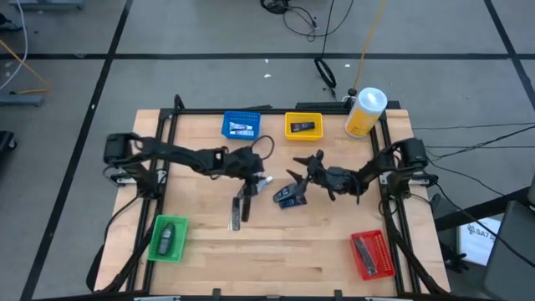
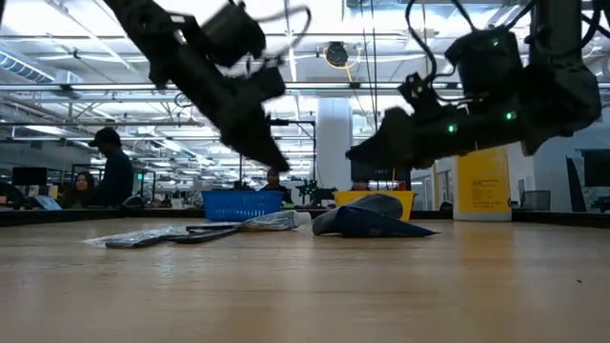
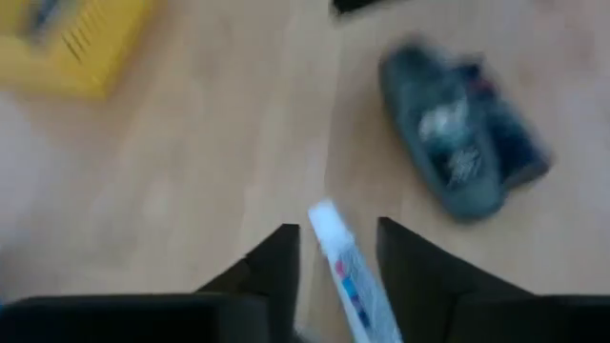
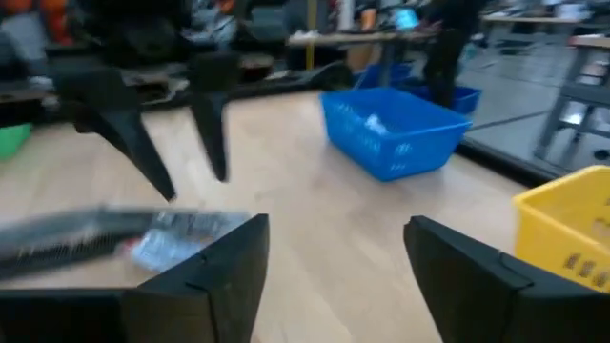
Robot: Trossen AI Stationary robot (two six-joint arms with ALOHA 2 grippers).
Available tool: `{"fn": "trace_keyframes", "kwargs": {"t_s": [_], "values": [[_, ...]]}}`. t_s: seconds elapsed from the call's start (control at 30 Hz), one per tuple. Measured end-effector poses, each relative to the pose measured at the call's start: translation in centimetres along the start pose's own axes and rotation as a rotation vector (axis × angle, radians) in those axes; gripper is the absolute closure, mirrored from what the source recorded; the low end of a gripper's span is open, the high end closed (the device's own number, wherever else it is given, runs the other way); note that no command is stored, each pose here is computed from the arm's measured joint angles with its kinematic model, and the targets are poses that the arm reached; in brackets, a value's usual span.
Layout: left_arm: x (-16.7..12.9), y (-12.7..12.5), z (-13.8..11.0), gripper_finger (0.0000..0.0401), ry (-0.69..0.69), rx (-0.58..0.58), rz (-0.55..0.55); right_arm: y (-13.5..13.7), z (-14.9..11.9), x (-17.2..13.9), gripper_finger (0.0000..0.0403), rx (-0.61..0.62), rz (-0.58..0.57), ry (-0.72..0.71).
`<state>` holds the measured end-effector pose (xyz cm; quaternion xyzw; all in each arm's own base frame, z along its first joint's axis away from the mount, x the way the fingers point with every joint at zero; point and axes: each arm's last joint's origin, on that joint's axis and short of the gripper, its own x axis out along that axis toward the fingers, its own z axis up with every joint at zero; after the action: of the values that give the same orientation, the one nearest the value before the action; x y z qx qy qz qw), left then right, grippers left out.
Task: Pick & Place Travel size toiletries
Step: Put the white toothpaste into the blue bin
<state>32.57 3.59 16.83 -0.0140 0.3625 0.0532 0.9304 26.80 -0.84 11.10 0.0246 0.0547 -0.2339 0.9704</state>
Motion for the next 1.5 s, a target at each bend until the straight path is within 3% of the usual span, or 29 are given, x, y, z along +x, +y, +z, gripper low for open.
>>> {"fn": "trace_keyframes", "kwargs": {"t_s": [0.17, 0.37, 0.5, 0.73, 0.83, 0.97, 1.1, 1.23, 1.37, 1.5], "values": [[2.7, -0.3, -1.9, 0.0202, 0.082, -0.064, 0.003, -0.1, -0.9, 0.3, 0.0145, -0.082, 0.063, 0.035], [4.5, -1.4, -3.2, 0.0193, 0.119, -0.093, 0.005, -0.1, -1.4, 0.3, 0.0152, -0.129, 0.060, 0.054], [4.7, -1.5, -3.3, 0.0236, 0.112, -0.100, 0.060, -0.1, -1.4, 0.3, 0.0159, -0.133, 0.057, 0.056], [3.8, -0.6, -3.0, 0.0371, 0.130, -0.092, 0.086, -0.2, -1.5, 0.3, 0.0166, -0.158, 0.056, 0.060], [2.1, 0.1, -2.1, 0.0388, 0.141, -0.090, 0.099, -0.3, -1.5, 0.4, 0.0169, -0.159, 0.050, 0.064], [-1.3, 2.1, 0.3, 0.0372, 0.089, -0.086, 0.193, -0.5, -1.8, 0.4, 0.0173, -0.136, 0.040, 0.094], [-3.4, 6.2, 1.6, 0.0385, 0.063, -0.123, 0.281, -0.5, -1.9, 0.4, 0.0177, -0.121, 0.039, 0.104], [-4.0, 10.7, 0.7, 0.0391, 0.092, -0.120, 0.377, -0.5, -1.9, 0.4, 0.0177, -0.107, 0.038, 0.103], [-3.9, 14.2, -0.7, 0.0363, 0.137, -0.112, 0.441, -0.5, -1.9, 0.4, 0.0177, -0.088, 0.038, 0.104], [-3.5, 15.8, -1.5, 0.0341, 0.146, -0.057, 0.404, -0.5, -1.9, 0.4, 0.0178, -0.074, 0.037, 0.104]]}}
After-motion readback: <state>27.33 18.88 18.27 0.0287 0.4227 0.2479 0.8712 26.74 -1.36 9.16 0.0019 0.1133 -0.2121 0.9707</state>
